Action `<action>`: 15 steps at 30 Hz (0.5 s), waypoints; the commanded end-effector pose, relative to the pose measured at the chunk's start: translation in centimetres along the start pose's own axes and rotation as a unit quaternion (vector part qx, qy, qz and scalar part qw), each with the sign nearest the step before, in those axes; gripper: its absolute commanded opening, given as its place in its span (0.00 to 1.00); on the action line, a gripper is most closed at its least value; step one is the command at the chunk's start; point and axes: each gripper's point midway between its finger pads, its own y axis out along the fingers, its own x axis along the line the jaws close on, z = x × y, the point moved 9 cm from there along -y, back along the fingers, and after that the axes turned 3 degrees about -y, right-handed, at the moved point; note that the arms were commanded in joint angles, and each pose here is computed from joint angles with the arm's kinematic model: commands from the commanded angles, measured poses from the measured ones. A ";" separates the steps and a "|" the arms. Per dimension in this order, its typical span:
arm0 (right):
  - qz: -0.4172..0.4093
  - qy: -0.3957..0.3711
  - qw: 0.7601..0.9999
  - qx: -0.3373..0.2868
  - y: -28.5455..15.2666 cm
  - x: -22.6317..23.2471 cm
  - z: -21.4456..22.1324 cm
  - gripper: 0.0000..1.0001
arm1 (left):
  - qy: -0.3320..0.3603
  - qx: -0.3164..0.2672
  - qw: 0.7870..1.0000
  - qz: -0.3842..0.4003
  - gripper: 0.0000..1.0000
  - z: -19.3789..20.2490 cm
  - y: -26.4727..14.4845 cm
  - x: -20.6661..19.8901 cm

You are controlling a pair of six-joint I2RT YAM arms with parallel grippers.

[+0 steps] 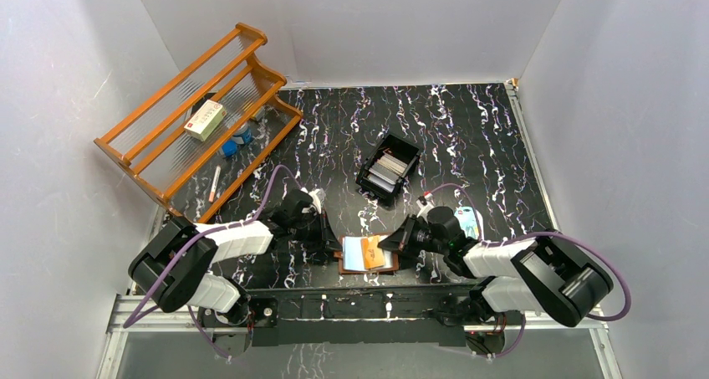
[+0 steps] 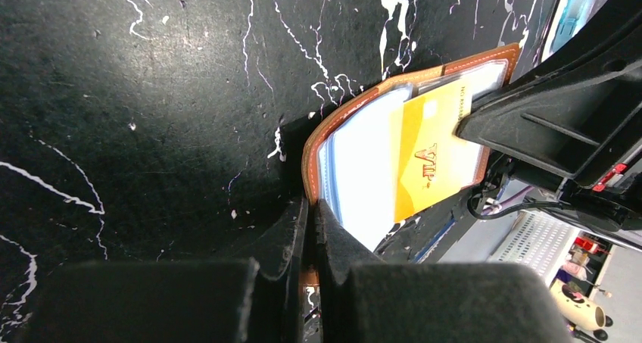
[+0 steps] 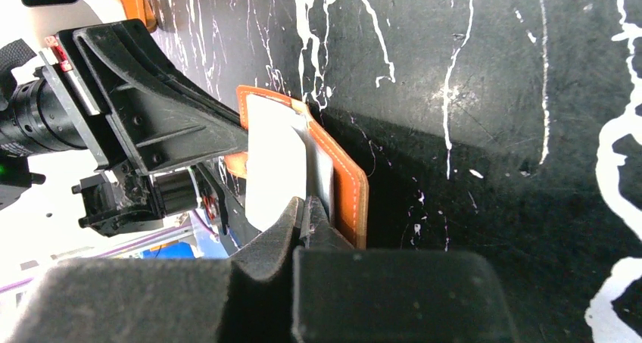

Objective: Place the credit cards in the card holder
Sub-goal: Insert the credit card into the card holder.

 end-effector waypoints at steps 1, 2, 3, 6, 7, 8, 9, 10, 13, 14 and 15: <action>-0.010 -0.017 1.000 -0.023 0.8 0.8 -0.7 0.00 | -0.013 -0.002 0.999 0.032 0.00 0.0 -0.3 -0.6; -0.009 -0.015 1.000 -0.022 0.9 0.9 -0.6 0.00 | -0.017 -0.004 0.999 0.035 0.00 0.0 -0.2 -0.7; -0.008 -0.015 1.000 -0.021 1.1 0.9 -0.5 0.00 | -0.021 -0.005 0.999 0.038 0.00 0.0 -0.2 -0.8; 0.000 -0.019 1.000 -0.016 1.5 1.1 -0.1 0.00 | -0.028 -0.011 0.999 0.040 0.00 0.0 -0.2 -0.7; 0.004 -0.019 1.000 -0.015 1.7 1.0 0.0 0.00 | -0.030 -0.012 0.999 0.038 0.00 0.1 -0.2 -0.6; 0.011 -0.019 1.000 -0.013 1.8 1.0 0.1 0.00 | -0.031 -0.013 0.999 0.035 0.00 0.1 -0.2 -0.5; 0.016 -0.019 1.000 -0.010 1.9 1.0 0.2 0.01 | -0.033 -0.015 0.999 0.031 0.00 0.1 -0.2 -0.4; 0.023 -0.022 0.999 -0.007 2.0 1.1 0.2 0.04 | -0.034 -0.015 0.999 0.028 0.00 0.2 -0.2 -0.3; 0.063 -0.034 0.997 0.003 2.2 1.7 0.1 0.19 | -0.032 -0.032 0.998 0.031 0.00 0.0 -0.6 -0.6; 0.084 -0.036 0.996 0.003 2.0 1.8 -0.1 0.24 | -0.033 -0.035 0.998 0.029 0.00 -0.1 -0.6 -0.5; 0.103 -0.038 0.994 0.002 1.8 1.8 -0.2 0.29 | -0.032 -0.037 0.998 0.029 0.00 -0.1 -0.6 -0.6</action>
